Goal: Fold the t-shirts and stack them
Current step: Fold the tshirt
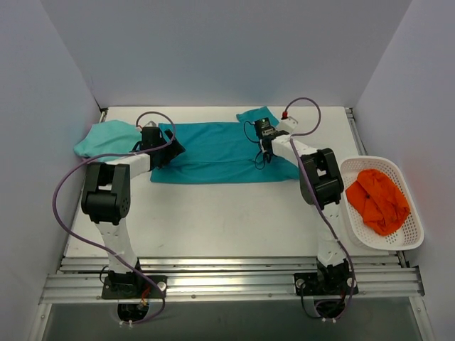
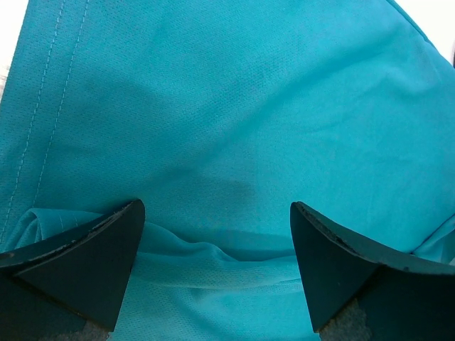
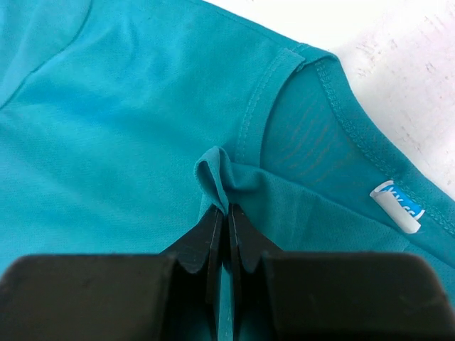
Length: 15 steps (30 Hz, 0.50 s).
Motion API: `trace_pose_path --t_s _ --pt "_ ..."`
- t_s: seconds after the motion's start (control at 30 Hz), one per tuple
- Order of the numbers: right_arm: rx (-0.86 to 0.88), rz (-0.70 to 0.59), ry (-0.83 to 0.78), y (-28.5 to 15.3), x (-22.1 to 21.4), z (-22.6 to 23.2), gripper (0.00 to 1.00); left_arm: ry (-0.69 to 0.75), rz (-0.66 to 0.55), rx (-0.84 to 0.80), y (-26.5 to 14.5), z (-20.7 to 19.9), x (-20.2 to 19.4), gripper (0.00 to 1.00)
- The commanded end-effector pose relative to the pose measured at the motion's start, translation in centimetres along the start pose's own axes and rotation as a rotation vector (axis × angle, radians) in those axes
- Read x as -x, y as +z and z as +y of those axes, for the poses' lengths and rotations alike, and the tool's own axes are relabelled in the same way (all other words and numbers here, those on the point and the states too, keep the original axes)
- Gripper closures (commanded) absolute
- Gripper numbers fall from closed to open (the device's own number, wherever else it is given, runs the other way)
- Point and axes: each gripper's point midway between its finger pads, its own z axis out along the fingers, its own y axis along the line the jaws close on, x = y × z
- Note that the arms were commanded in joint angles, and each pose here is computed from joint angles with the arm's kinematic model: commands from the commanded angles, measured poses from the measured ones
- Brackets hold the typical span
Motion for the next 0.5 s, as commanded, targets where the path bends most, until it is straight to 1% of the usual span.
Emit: trace_pose_path --t_s 0.0,0.1,0.13,0.17,0.23,0.27,0.33,0.37,0.4,0.43,0.47 --pt "0.019 -0.001 0.004 -0.6 1.4 1.1 1.0 0.002 0.046 0.02 0.9 1.0 -1.1 0.06" --pt "0.045 -0.001 0.013 -0.5 2.0 2.4 1.0 0.003 0.048 0.019 0.9 1.0 -1.2 0.06" --pt "0.045 0.012 0.007 -0.1 1.5 2.6 1.0 0.004 0.051 0.012 0.9 0.8 -1.3 0.06" --pt "0.061 0.005 0.019 -0.2 2.1 3.5 1.0 0.003 0.051 0.014 1.0 0.9 -1.3 0.06" --pt "0.067 0.027 0.018 0.7 1.2 4.0 1.0 0.003 0.055 0.011 1.0 0.9 -1.3 0.06" --pt "0.086 0.022 0.037 0.7 1.7 5.0 1.0 0.003 0.055 0.009 1.1 0.8 -1.3 0.06" --pt "0.091 0.043 0.038 1.7 0.7 5.4 0.99 0.003 0.057 0.007 1.1 0.8 -1.3 0.06" --pt "0.121 0.046 0.057 1.6 1.2 6.5 0.86 0.003 0.058 0.006 1.1 0.8 -1.4 0.06" --pt "0.12 0.053 0.056 2.2 0.7 6.7 0.74 0.003 0.06 0.003 1.0 0.8 -1.4 0.06" --pt "0.127 0.052 0.06 2.3 0.8 7.0 0.48 0.003 0.062 0.001 1.0 0.7 -1.4 0.06" --pt "0.129 0.048 0.07 2.5 1.1 7.2 0.32 0.003 0.062 -0.003 0.9 0.6 -1.4 0.06"
